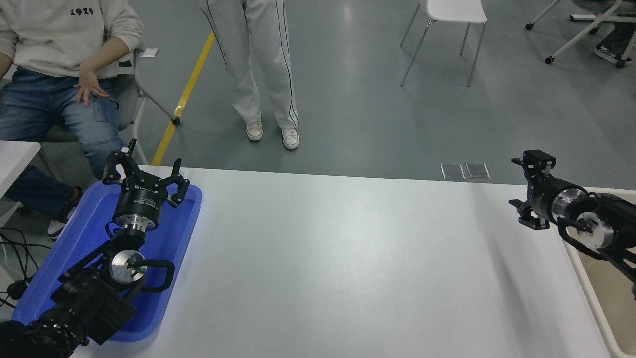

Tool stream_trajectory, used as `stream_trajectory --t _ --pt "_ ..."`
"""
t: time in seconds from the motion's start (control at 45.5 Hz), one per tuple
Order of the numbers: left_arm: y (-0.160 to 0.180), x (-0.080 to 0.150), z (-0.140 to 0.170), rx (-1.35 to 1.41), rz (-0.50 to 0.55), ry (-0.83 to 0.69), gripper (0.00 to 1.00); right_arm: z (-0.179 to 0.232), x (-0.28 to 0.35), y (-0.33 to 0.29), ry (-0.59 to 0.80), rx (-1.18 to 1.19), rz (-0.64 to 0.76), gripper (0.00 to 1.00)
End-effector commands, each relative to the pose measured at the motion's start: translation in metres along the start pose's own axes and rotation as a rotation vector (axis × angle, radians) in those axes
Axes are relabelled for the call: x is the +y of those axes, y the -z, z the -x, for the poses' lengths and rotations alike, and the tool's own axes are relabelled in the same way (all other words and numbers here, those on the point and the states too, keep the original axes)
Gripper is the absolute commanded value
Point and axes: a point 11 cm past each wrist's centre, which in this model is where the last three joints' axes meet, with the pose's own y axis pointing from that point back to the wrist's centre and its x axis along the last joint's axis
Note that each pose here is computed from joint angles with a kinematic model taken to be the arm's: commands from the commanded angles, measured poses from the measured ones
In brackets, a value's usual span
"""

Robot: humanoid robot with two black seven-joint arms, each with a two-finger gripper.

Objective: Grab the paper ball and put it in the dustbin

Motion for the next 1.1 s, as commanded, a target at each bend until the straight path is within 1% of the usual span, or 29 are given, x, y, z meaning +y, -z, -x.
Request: stream_trajectory --t 0.0,0.066,0.154,0.308,0.44,0.549,0.747,0.857,1.077 --pt "0.000 0.000 0.000 0.000 0.000 0.000 1.00 0.015 -0.010 -0.004 -0.067 -0.195 -0.251 1.00" --pt "0.001 0.000 0.000 0.001 -0.001 0.000 1.00 0.019 -0.010 -0.008 -0.084 -0.207 -0.321 1.00" --pt "0.000 0.000 0.001 0.001 0.000 0.001 1.00 0.023 -0.008 -0.013 -0.083 -0.223 -0.365 1.00" --pt "0.000 0.000 0.001 0.001 0.000 0.001 1.00 0.034 -0.008 -0.031 -0.088 -0.306 -0.332 1.00" --pt "0.000 -0.001 0.000 0.000 -0.001 0.001 1.00 0.030 -0.005 -0.041 -0.107 -0.325 -0.321 1.00" --pt "0.000 0.000 0.000 0.000 -0.001 0.000 1.00 0.025 -0.001 -0.039 -0.119 -0.345 -0.375 1.00" --pt "0.000 0.000 0.000 0.001 -0.001 0.001 1.00 0.040 0.002 -0.029 -0.068 -0.383 -0.417 1.00" --pt "0.000 0.000 0.000 0.001 -0.001 0.002 1.00 0.052 0.012 -0.039 -0.020 -0.414 -0.410 1.00" --pt "0.000 0.000 0.000 0.001 -0.001 0.002 1.00 0.037 0.016 -0.041 -0.035 -0.373 -0.412 1.00"
